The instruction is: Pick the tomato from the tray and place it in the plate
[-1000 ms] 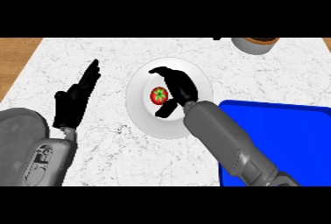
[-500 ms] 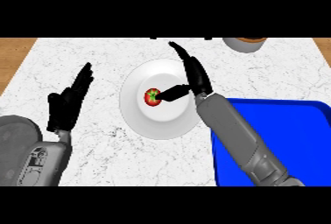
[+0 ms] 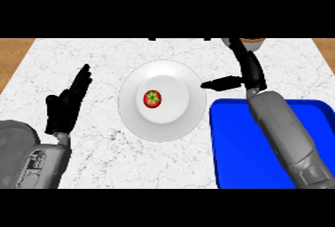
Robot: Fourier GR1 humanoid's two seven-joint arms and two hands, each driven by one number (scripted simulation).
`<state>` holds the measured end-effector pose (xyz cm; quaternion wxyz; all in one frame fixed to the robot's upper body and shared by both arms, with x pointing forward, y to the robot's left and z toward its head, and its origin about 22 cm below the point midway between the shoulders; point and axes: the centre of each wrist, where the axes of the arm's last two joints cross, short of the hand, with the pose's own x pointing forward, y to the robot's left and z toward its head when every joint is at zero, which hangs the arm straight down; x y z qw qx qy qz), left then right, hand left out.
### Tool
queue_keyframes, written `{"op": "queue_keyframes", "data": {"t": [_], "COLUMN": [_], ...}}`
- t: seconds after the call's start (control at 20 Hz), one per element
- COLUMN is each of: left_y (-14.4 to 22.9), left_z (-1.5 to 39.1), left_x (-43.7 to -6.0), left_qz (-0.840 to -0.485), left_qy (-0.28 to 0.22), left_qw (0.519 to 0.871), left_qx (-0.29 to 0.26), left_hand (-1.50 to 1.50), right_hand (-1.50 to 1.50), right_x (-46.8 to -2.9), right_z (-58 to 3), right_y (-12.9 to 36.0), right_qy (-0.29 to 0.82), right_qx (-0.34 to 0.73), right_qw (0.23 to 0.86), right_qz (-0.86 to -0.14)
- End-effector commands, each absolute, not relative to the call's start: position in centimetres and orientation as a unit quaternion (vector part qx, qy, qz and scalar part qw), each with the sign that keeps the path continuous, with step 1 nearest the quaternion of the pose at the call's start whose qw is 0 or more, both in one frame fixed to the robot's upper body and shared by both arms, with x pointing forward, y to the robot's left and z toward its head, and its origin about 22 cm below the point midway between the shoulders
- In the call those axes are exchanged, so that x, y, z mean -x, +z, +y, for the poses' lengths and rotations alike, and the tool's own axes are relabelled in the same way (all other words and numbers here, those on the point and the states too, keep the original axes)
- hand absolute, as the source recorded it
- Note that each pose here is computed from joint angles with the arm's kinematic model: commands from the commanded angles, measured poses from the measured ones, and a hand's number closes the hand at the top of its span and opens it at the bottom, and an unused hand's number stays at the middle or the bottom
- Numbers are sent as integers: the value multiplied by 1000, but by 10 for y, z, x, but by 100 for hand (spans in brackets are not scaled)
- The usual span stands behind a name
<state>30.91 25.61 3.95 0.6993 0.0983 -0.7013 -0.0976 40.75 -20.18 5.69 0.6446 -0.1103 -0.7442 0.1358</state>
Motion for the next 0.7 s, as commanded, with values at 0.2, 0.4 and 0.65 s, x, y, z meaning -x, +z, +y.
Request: {"op": "queue_keyframes", "data": {"t": [0.2, 0.4, 0.65], "left_y": [34, 57, 47], "left_z": [253, 271, 259], "left_x": [-309, -311, -310], "left_qz": [-703, -706, -703], "left_qy": [-98, -104, -106], "left_qw": [699, 694, 696], "left_qx": [-89, -99, -101], "left_hand": [0, 0, 0], "right_hand": [-150, -150, -150], "right_x": [-395, -407, -405], "right_z": [-292, -325, -337], "right_y": [40, 57, 40], "right_qy": [145, 137, 146], "right_qx": [110, 100, 110], "right_qw": [655, 649, 652], "right_qz": [-733, -741, -736]}}
